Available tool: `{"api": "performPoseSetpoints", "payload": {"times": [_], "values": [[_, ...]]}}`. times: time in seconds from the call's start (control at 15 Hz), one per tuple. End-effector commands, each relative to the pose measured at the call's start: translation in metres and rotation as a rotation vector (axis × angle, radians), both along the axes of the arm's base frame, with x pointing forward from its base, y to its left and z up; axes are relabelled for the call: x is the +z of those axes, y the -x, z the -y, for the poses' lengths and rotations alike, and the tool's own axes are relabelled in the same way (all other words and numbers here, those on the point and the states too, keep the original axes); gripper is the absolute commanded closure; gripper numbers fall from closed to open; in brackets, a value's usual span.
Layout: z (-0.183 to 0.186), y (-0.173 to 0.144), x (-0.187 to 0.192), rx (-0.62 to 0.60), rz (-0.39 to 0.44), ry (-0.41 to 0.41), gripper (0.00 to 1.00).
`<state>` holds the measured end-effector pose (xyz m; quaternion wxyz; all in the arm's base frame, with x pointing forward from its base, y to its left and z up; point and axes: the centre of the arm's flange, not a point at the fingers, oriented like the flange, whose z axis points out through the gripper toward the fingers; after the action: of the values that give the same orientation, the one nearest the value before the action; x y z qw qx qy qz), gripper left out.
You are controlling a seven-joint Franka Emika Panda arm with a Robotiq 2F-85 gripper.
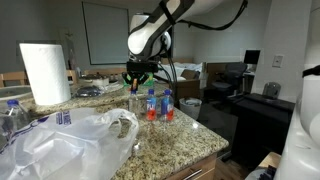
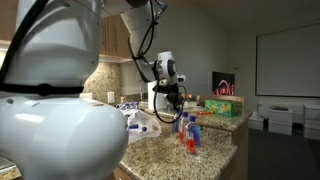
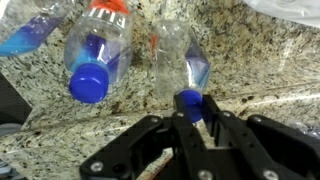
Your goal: Put the bottles in the plastic
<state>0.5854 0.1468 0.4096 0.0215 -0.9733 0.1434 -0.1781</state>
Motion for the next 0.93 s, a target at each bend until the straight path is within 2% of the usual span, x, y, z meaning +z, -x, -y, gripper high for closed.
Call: {"api": "performPoseSetpoints", "payload": {"times": [0.0,0.13,0.6,0.73,0.87], "values": [[0.007,-0.001,-0.001,0.000,-0.029,-0.015,0.56],[0.009,-0.004,-0.003,-0.009,-0.037,-0.019,0.49],[0.010,-0.018,-0.009,-0.010,-0.048,-0.034,0.05],[0.008,-0.024,-0.012,-0.011,-0.054,-0.036,0.00],[0.008,-0.033,-0.015,-0.008,-0.059,-0.039,0.00]]}}
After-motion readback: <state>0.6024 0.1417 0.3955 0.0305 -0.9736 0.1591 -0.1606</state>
